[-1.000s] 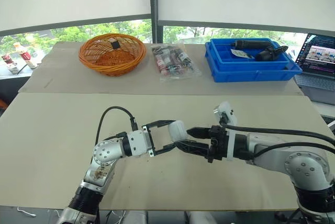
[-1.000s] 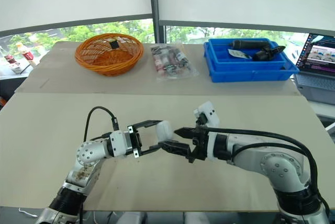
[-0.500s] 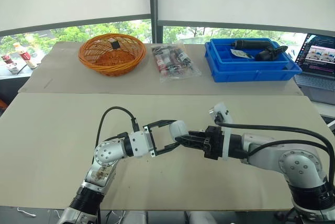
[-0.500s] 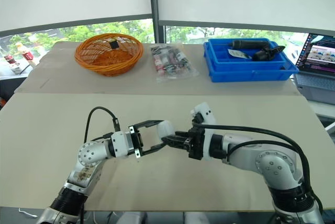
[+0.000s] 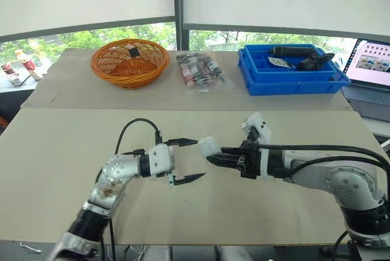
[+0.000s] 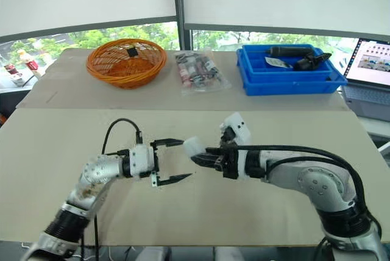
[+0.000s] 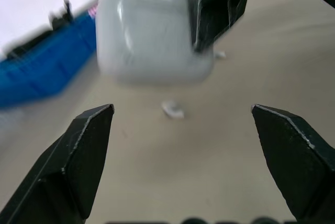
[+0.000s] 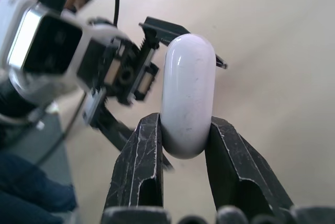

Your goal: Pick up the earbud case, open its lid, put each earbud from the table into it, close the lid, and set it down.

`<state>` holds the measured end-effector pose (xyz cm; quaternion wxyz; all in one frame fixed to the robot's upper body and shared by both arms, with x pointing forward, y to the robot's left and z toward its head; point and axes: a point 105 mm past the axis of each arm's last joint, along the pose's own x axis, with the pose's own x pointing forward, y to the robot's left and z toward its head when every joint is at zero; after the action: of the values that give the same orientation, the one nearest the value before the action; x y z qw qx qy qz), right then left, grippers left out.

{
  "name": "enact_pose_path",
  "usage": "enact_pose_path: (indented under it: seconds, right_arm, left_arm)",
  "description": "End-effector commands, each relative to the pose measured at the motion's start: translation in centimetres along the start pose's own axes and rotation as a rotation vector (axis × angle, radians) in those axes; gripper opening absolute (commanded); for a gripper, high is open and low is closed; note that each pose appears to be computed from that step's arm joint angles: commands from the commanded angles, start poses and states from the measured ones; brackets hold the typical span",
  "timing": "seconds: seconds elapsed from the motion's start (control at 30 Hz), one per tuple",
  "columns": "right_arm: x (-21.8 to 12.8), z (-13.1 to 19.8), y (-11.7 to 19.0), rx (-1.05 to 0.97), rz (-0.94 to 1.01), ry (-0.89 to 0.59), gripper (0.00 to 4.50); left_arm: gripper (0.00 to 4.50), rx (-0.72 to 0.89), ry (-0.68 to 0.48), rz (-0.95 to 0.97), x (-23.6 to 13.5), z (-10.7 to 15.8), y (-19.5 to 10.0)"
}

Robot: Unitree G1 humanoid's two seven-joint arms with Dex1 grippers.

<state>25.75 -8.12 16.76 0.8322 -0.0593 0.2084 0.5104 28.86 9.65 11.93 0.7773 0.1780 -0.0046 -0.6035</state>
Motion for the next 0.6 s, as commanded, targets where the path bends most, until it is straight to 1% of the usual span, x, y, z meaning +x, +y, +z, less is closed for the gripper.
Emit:
enact_pose_path:
  seconds: [0.03,0.1,0.2,0.27,0.4,0.6]
  right_arm:
    - [-0.2,0.2,0.7,-0.215,0.024,0.069,0.74]
    - [-0.3,-0.3,0.8,-0.346,0.044,0.145,0.74]
    - [-0.2,-0.9,0.8,-0.456,0.072,0.21,0.74]
    - [0.0,-1.0,0.9,-0.469,0.091,0.214,0.74]
    - [0.1,-0.9,0.9,-0.488,0.112,0.212,0.74]
    - [0.2,-0.8,0.9,-0.496,0.12,0.206,0.74]
  left_arm:
    - [4.5,-0.171,0.046,-0.14,0.1,1.3,-1.1]
    - [4.5,-0.161,0.071,-0.222,0.5,2.4,-1.8]
    - [4.5,-0.133,0.064,-0.254,1.6,3.9,-2.1]
    - [4.5,-0.091,0.058,-0.262,2.2,4.3,-2.3]
    - [4.5,-0.065,0.044,-0.27,2.9,4.7,-2.4]
    - [4.5,-0.065,0.054,-0.281,3.1,3.9,-2.7]
